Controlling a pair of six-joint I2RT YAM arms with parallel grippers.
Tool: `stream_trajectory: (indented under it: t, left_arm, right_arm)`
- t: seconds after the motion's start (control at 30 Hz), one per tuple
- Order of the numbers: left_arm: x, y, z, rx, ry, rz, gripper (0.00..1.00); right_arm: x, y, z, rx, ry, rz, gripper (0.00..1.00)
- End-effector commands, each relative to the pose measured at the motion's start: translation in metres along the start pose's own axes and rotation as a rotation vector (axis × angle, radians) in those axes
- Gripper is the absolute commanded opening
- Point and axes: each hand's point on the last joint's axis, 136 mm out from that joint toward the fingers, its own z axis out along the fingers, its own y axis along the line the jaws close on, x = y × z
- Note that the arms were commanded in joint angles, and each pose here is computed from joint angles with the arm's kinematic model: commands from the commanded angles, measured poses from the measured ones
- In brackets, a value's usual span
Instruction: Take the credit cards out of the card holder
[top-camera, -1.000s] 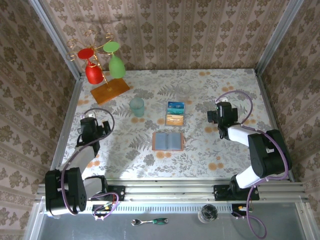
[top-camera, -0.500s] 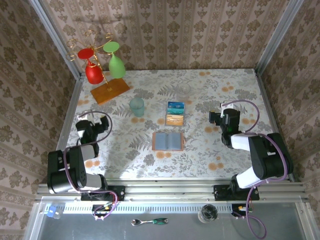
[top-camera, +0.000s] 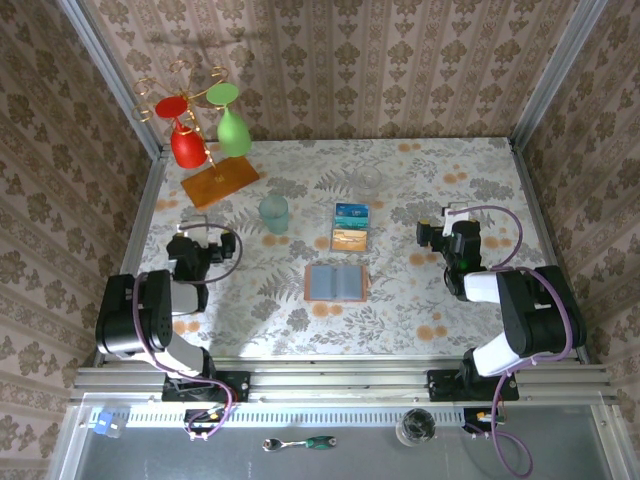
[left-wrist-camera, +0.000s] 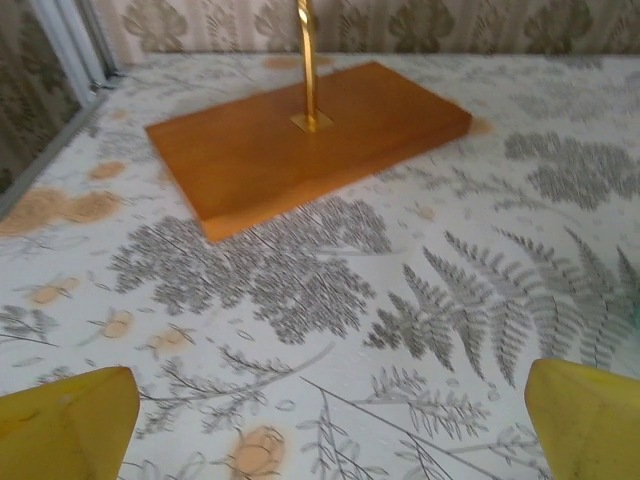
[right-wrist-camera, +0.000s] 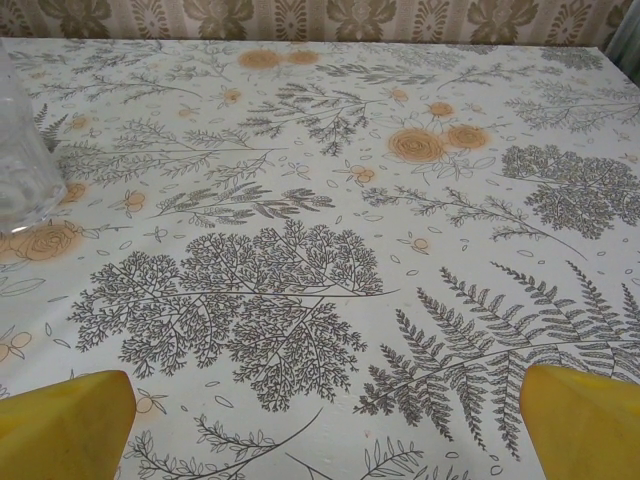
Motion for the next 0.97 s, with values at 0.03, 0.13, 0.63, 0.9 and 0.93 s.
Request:
stream_trajectory:
  t: [0.03, 0.13, 0.63, 0.9, 0.93]
  left_arm:
    - [-0.0176, -0.0022, 0.0071, -0.024, -0.039, 0.078, 1.0]
    - [-0.0161, -0.0022, 0.0141, -0.056, 0.006, 0.097, 1.0]
    - [-0.0154, -0.0007, 0.0149, -0.074, 0.013, 0.103, 1.0]
    - [-0.0157, -0.0007, 0.0148, -0.074, 0.012, 0.103, 1.0]
    - [-0.0156, -0.0006, 0.0145, -0.075, 0.012, 0.103, 1.0]
  right_arm:
    - [-0.0047, 0.0013, 0.0004, -0.017, -0.03, 0.025, 1.0]
    - [-0.0042, 0.0012, -0.0001, -0.017, -0.03, 0.025, 1.0]
    - [-0.0046, 0.0014, 0.0001, -0.019, -0.03, 0.025, 1.0]
    - [-0.0042, 0.0031, 0.0007, -0.036, -0.025, 0.023, 1.0]
    - [-0.0048, 0.0024, -0.0004, -0.033, -0.032, 0.023, 1.0]
